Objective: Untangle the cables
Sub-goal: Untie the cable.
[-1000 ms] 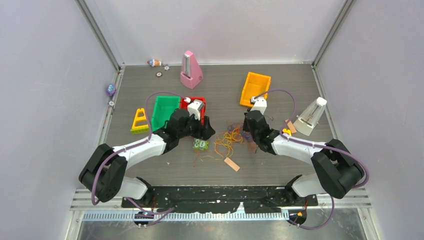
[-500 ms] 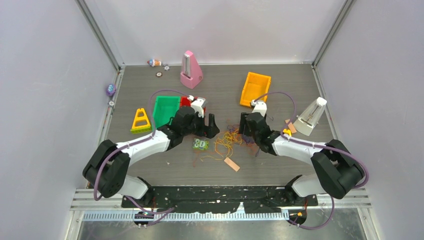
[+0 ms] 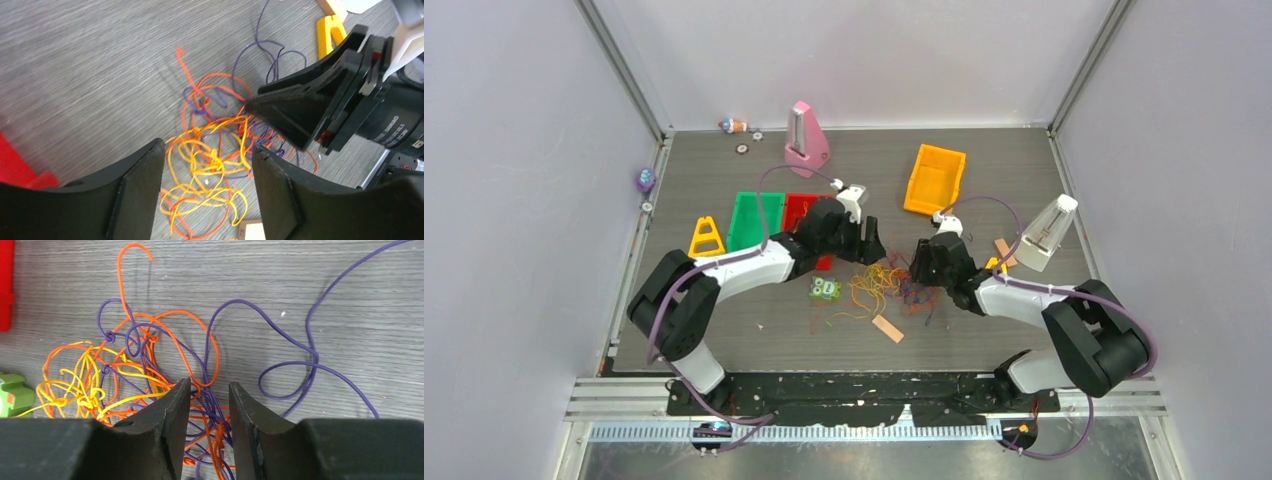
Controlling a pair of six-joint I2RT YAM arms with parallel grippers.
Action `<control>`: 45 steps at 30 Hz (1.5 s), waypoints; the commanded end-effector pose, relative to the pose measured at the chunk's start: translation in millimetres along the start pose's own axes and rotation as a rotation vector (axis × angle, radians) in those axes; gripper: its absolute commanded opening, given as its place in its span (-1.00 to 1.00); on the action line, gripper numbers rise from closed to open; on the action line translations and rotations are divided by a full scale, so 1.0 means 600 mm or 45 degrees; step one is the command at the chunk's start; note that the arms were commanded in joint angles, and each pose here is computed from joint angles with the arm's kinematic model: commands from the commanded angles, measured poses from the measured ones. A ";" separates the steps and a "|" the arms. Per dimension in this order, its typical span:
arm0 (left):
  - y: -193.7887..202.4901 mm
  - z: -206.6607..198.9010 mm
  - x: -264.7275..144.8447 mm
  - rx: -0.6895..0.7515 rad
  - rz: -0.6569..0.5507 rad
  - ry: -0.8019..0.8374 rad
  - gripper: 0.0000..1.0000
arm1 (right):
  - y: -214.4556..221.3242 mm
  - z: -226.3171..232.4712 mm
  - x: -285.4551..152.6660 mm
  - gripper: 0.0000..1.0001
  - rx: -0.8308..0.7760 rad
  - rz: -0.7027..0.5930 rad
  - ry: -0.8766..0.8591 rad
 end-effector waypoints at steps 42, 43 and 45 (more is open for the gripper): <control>0.072 -0.066 0.097 0.073 0.497 0.245 -1.00 | -0.029 0.015 0.005 -0.45 0.062 -0.081 -0.098; 0.066 -0.070 0.089 0.071 0.465 0.255 -1.00 | -0.030 0.011 0.005 -0.47 0.065 -0.084 -0.082; 0.046 -0.069 0.071 0.066 0.384 0.250 -1.00 | -0.030 0.001 0.006 -0.53 0.075 -0.081 -0.033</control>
Point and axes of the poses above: each gripper's point midway between its finger pads, its own x axis out along the fingers, its own z axis along the line the jaws close on, y = z × x, the point moved 2 cm from there along -x, back along the fingers, and after that the axes turned 12 degrees about -x, right-handed, at the moved point
